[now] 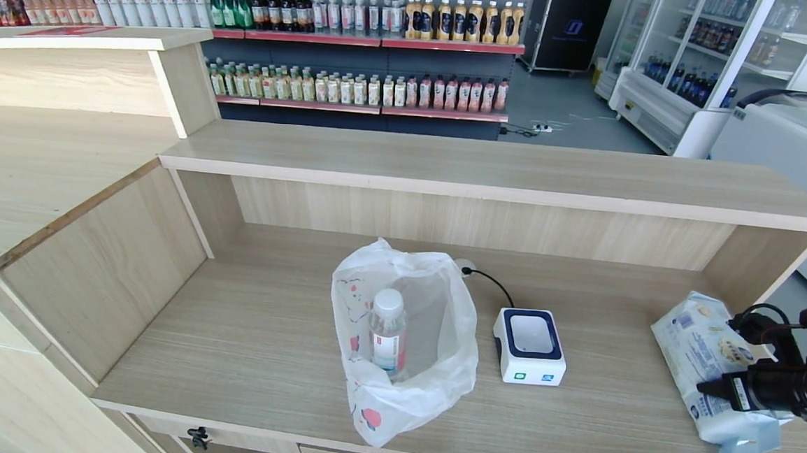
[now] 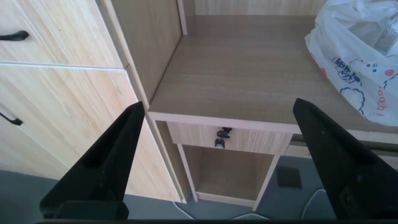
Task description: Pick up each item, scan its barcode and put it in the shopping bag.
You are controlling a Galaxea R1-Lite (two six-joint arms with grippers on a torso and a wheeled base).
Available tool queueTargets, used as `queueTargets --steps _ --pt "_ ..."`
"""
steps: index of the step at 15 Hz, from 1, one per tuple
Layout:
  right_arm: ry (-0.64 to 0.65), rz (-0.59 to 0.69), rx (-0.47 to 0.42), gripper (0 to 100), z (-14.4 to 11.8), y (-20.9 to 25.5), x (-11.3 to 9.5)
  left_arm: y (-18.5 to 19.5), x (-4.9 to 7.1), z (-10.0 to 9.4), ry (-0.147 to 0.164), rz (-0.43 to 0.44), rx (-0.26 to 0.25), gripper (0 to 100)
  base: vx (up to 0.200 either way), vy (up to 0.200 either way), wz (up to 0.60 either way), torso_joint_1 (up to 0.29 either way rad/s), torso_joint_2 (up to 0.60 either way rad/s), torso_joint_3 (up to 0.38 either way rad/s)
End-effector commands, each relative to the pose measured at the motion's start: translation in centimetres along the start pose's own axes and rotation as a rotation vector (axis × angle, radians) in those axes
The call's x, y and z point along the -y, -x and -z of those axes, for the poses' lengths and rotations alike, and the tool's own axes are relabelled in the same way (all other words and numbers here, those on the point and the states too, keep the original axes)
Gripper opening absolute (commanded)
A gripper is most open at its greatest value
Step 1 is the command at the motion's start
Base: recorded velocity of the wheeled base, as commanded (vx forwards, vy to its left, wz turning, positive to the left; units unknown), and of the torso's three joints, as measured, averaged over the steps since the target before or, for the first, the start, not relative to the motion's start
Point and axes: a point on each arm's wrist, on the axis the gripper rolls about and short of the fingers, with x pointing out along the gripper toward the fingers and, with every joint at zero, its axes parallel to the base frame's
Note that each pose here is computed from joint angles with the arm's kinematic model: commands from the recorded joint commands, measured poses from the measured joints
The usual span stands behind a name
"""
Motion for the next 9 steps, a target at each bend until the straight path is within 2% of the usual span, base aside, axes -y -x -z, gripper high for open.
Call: queueTargets --steps 1,3,5,7,9 --pt "0.015 0.020 0.045 0 -1.0 1.3 0.1 0.0 0.0 0.0 0.000 0.000 0.000 100 0.000 0.000 0.00 0.000 0.00 0.000" --pt "0.059 -0.013 0.203 0 -3.2 5.9 -0.5 0.0 0.0 0.0 0.000 -0.002 0.000 100 0.000 0.000 0.00 0.000 0.00 0.000" --pt "0.118 -0.089 0.361 0 -4.2 12.6 -2.4 0.0 0.0 0.0 0.000 0.000 0.000 100 0.000 0.000 0.00 0.000 0.00 0.000" --pt "0.193 -0.174 0.488 0 -3.7 18.0 -5.0 0.0 0.0 0.0 0.000 0.000 0.000 100 0.000 0.000 0.00 0.000 0.00 0.000" --pt "0.267 -0.298 0.561 0 -2.6 21.0 -7.9 0.0 0.0 0.0 0.000 0.000 0.000 100 0.000 0.000 0.00 0.000 0.00 0.000"
